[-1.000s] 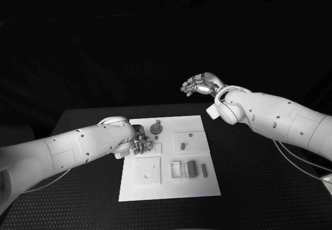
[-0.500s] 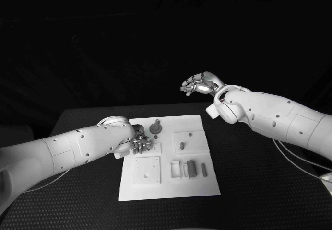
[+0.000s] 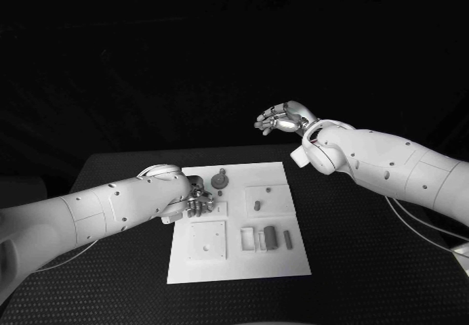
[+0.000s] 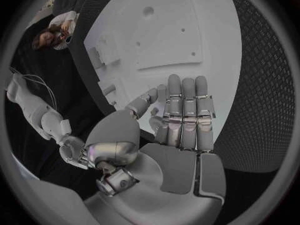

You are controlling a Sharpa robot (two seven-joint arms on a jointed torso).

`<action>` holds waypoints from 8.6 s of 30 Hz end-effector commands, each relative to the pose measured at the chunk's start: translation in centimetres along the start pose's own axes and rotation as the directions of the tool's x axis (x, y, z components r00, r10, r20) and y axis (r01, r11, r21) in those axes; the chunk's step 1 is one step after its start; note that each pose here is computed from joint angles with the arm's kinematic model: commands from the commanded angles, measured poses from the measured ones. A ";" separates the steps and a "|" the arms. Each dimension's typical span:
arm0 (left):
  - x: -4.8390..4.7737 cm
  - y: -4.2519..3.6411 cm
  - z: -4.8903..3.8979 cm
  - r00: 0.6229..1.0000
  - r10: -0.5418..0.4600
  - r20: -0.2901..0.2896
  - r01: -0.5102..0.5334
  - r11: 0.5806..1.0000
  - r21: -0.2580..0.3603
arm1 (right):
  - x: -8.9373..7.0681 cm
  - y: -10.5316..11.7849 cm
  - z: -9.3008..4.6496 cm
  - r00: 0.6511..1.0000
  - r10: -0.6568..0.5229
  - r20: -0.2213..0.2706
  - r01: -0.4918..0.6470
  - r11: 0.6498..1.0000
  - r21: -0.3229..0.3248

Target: Assemble the parts on the task board

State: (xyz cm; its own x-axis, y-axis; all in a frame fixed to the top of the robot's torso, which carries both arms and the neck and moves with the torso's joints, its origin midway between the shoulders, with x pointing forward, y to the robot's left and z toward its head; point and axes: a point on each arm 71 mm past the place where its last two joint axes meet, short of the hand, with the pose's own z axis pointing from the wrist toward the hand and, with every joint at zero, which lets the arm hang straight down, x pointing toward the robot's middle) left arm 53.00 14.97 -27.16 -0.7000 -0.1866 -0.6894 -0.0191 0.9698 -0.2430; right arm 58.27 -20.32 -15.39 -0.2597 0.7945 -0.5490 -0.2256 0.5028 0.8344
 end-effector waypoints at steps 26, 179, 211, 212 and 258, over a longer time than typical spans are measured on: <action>0.84 -0.61 0.18 1.000 0.028 -0.013 -0.027 1.000 0.007 | 0.3 0.1 0.1 1.000 0.006 -0.023 -0.006 1.000 -0.008; -8.93 4.28 -3.91 0.991 -0.101 0.084 0.105 0.994 -0.039 | -1.0 -1.9 -0.4 1.000 0.007 -0.006 -0.007 0.999 0.042; -8.20 5.16 1.95 0.969 -0.219 0.115 0.231 0.967 -0.105 | 0.1 -1.6 -0.4 0.999 0.028 -0.028 -0.027 0.999 0.034; -8.07 5.23 2.05 0.969 -0.220 0.114 0.232 0.967 -0.108 | 0.1 -1.6 -0.4 0.999 0.028 -0.029 -0.027 0.999 0.033; -7.30 4.38 3.00 0.973 -0.197 0.118 0.210 0.971 -0.112 | 0.4 -1.3 -0.4 0.999 0.031 -0.035 -0.030 0.999 0.026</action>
State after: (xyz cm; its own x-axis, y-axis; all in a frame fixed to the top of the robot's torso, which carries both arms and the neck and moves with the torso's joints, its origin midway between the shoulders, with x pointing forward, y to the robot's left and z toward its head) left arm 60.15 20.33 -25.25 -0.5867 -0.4050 -0.7012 -0.2619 0.9143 -0.3090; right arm 58.13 -20.97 -16.79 -0.2906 0.7990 -0.5265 -0.1844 0.4932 0.8502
